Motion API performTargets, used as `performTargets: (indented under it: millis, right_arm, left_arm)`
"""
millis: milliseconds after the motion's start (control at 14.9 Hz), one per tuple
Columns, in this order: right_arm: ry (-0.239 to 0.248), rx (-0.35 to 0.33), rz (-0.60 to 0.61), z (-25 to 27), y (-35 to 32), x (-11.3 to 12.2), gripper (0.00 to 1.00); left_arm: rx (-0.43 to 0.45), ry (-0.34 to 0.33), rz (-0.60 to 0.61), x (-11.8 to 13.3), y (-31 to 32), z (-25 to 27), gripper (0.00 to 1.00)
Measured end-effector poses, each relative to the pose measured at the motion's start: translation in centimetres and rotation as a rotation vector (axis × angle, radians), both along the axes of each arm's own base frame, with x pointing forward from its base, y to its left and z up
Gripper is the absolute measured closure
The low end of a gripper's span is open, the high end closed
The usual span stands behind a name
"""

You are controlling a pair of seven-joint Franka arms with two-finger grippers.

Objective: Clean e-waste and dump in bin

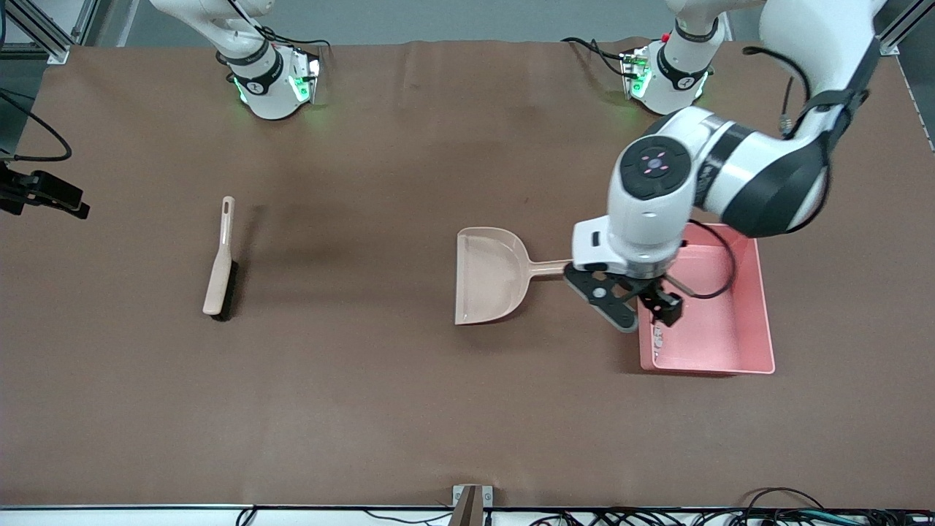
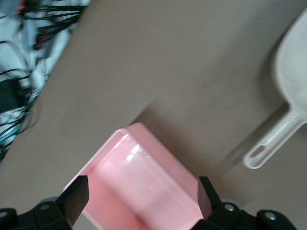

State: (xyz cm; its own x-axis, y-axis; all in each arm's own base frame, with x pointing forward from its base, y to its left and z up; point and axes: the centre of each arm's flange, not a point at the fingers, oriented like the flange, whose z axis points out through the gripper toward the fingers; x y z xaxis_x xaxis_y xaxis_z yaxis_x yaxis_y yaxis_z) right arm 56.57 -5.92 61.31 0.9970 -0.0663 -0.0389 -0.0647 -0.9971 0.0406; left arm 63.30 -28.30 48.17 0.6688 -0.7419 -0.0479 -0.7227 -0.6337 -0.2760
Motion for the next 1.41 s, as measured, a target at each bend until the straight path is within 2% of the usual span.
performTargets:
  millis: [67, 201, 402, 469, 804, 1140, 1408]
  right_arm:
    - [0.000, 0.000, 0.000, 0.0, 0.0, 0.0, 0.00]
    - [-0.003, 0.000, 0.000, 0.0, 0.0, 0.0, 0.00]
    - [-0.005, 0.000, 0.000, 0.0, 0.0, 0.1, 0.00]
    - [-0.005, 0.000, 0.000, 0.0, 0.0, 0.1, 0.00]
    - [-0.004, 0.000, 0.000, 0.0, 0.0, 0.1, 0.00]
    - [-0.004, 0.000, 0.000, 0.0, 0.0, 0.1, 0.00]
    - [-0.004, 0.000, 0.000, -0.1, 0.0, 0.1, 0.00]
  left_arm:
    - [-0.009, -0.011, 0.028, 0.3, 1.4, 1.2, 0.00]
    - [-0.083, 0.010, 0.114, 0.6, 4.6, 3.5, 0.00]
    - [-0.225, 0.059, 0.328, 1.0, 11.5, 7.1, 0.00]
    - [-0.260, 0.056, 0.383, 0.7, 13.5, 8.6, 0.00]
    - [-0.231, 0.061, 0.498, -3.1, 15.3, 13.4, 0.00]
    - [-0.283, 0.095, 0.662, -7.0, 17.9, 14.0, 0.00]
    - [-0.282, 0.089, 0.759, -11.5, 19.5, 14.7, 0.00]
